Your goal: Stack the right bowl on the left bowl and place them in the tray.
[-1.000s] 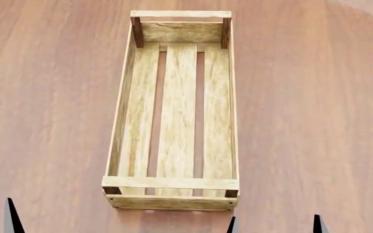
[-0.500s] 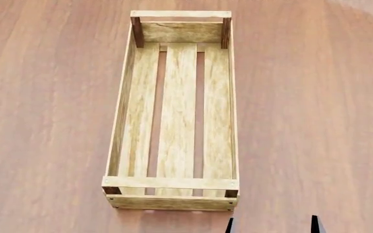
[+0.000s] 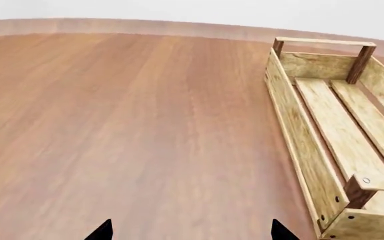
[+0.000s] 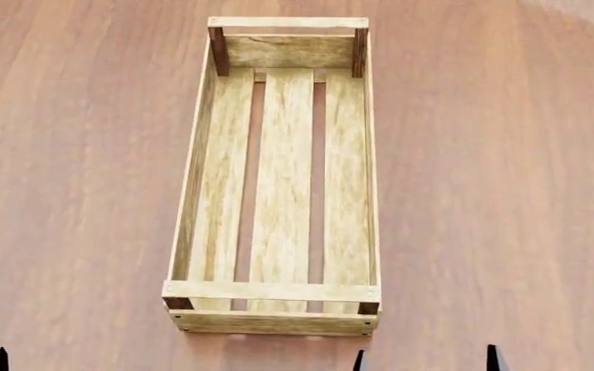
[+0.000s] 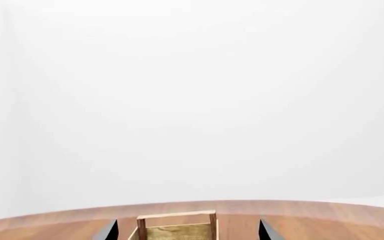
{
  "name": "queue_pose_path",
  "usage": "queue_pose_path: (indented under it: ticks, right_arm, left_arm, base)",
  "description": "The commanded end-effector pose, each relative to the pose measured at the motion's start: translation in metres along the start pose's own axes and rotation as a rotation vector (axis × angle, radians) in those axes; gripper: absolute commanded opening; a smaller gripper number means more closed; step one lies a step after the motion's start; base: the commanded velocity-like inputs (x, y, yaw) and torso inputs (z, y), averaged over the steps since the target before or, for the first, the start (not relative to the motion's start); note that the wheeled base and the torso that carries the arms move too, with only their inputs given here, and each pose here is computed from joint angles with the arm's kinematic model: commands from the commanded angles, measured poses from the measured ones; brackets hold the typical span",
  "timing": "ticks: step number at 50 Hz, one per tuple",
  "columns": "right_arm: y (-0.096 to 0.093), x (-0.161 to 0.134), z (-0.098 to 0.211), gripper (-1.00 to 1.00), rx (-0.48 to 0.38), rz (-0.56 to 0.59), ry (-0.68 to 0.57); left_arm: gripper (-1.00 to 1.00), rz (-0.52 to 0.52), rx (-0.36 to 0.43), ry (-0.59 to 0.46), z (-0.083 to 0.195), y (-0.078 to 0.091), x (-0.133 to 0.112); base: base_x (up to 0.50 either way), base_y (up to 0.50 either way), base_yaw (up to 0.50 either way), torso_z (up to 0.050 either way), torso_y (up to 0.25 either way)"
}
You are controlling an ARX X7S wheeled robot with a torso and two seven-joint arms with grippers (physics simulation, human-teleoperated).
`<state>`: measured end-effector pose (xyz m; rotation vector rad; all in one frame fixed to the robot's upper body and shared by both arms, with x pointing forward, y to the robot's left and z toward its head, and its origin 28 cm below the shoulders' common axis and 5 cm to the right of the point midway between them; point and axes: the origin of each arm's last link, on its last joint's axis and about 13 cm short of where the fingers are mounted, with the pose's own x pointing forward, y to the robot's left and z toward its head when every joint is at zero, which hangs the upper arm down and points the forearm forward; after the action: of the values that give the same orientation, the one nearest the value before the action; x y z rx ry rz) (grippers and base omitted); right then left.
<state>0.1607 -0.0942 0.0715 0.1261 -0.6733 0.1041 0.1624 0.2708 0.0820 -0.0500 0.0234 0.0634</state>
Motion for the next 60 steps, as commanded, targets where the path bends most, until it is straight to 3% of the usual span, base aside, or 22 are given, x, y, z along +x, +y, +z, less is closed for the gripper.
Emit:
queue_pose_path:
  ticks: [1, 15, 17, 29, 39, 50, 60]
  right_arm:
    - [0.000, 0.001, -0.001, 1.00, -0.023, 0.011, -0.007]
    - [0.000, 0.001, -0.001, 1.00, -0.025, 0.011, -0.005]
    - [0.000, 0.001, -0.001, 1.00, -0.025, 0.008, -0.006]
    - [-0.001, 0.000, -0.003, 1.00, -0.025, 0.005, -0.001]
    - [-0.002, -0.001, -0.003, 1.00, -0.027, 0.001, 0.001]
    - [-0.003, -0.001, -0.003, 1.00, -0.031, 0.001, 0.008]
    - [-0.002, -0.002, -0.004, 1.00, -0.032, 0.006, 0.016]
  left_arm:
    - [1.00, -0.013, -0.104, 0.069, 0.002, 0.007, 0.005]
    - [1.00, 0.009, -0.168, 0.151, -0.006, 0.012, 0.011]
    - [1.00, 0.004, -0.213, 0.180, -0.006, 0.011, 0.011]
    - [1.00, 0.005, -0.240, 0.230, -0.008, 0.009, 0.012]
    - [1.00, -0.009, -0.341, 0.306, -0.004, 0.006, 0.008]
    - [1.00, 0.018, -0.378, 0.378, -0.004, 0.006, 0.005]
    - [1.00, 0.047, -0.354, 0.367, -0.001, 0.008, 0.002]
  base:
    - [0.00, 0.00, 0.00, 0.000, 0.000]
    - [0.00, 0.00, 0.00, 0.000, 0.000]
    - [0.00, 0.00, 0.00, 0.000, 0.000]
    - [0.00, 0.00, 0.00, 0.000, 0.000]
    - [0.00, 0.00, 0.00, 0.000, 0.000]
    - [0.00, 0.00, 0.00, 0.000, 0.000]
    - [0.00, 0.00, 0.00, 0.000, 0.000]
